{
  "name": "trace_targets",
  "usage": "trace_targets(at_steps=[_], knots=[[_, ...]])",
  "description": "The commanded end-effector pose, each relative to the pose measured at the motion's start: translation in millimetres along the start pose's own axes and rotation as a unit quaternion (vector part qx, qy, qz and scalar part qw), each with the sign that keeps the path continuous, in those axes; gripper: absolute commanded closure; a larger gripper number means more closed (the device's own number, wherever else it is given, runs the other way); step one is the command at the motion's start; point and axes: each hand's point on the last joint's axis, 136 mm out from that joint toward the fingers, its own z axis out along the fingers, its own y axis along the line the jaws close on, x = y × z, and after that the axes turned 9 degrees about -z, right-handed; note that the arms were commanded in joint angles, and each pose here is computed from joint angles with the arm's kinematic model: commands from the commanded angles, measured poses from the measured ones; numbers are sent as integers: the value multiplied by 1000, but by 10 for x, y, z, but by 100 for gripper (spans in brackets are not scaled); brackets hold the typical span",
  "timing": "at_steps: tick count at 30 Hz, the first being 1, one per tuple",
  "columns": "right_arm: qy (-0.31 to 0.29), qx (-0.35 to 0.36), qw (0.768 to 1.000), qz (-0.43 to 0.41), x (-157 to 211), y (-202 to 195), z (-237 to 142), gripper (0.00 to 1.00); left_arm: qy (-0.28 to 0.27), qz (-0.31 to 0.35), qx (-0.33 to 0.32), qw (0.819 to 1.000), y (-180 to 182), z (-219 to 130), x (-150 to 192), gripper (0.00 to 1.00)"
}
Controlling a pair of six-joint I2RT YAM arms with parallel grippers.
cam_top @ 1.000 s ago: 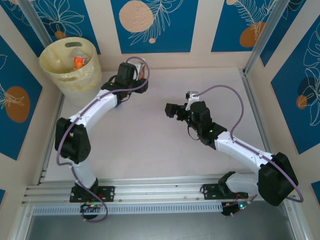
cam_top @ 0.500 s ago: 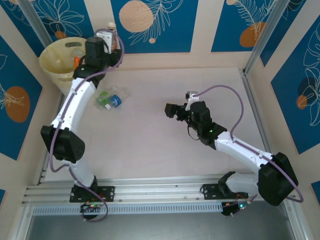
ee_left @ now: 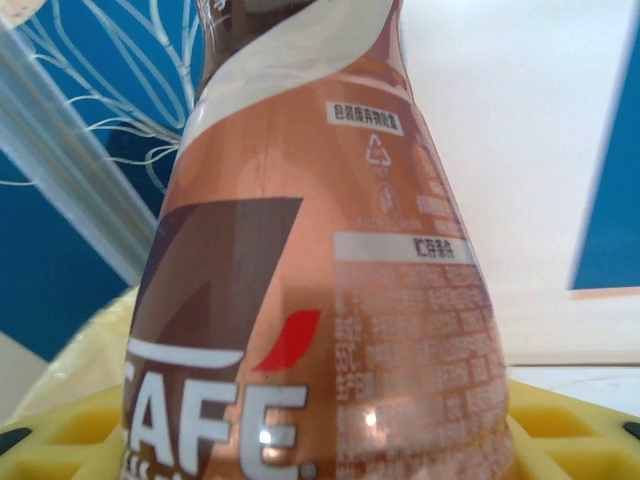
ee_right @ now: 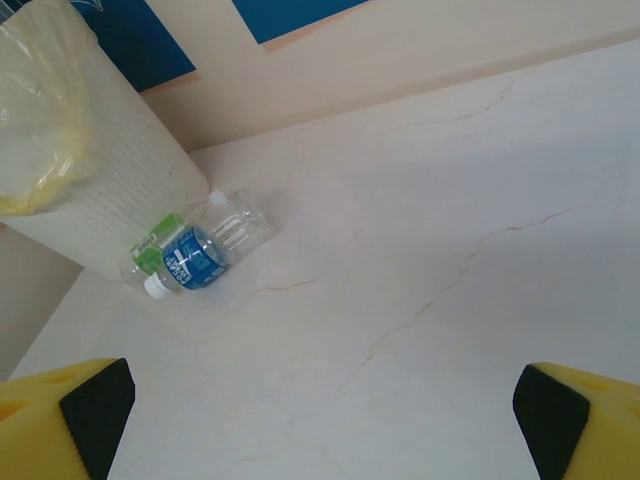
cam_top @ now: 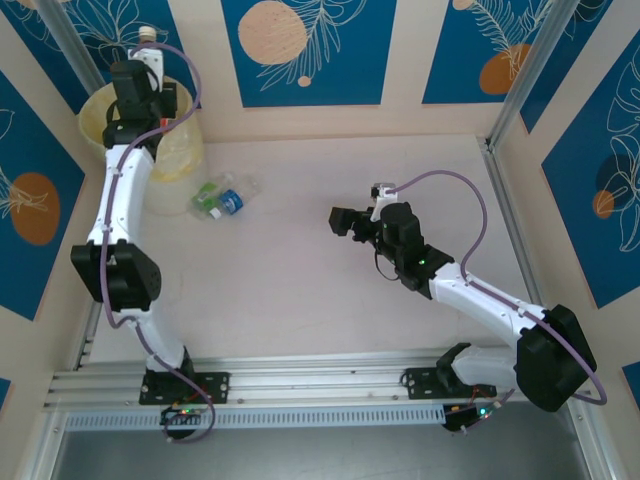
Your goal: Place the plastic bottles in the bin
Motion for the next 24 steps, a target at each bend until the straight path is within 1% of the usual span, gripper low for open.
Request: trace_targets(at_steps=[1, 6, 11, 14, 15, 19, 22, 24], knots=[[-11, -4, 1000, 12, -126, 32, -30, 0, -16, 31, -43, 998, 330, 73, -97, 41], [-12, -2, 1000, 15, -148, 35, -22, 0, 4, 8, -56, 998, 677, 237, 104, 40], [-10, -1, 1000, 17, -141, 39, -17, 0, 34, 12, -77, 996, 956, 389, 357, 39], [-9, 0, 1000, 13, -140, 33, -15, 0, 38, -8, -81, 996, 1116, 395, 397, 36], [-9, 2, 1000, 13, -134, 27, -10, 0, 40, -11, -83, 996, 1156, 402, 402, 33], [-8, -1, 1000, 11, -130, 45, 20, 0, 41, -21, -84, 995, 1183, 401, 324, 10], [-5, -4, 1000, 11, -135, 56, 36, 0, 34, -45, -84, 995, 1187, 355, 212, 0], [-5, -4, 1000, 11, -147, 64, 34, 0, 28, -59, -86, 994, 1208, 293, 122, 0]])
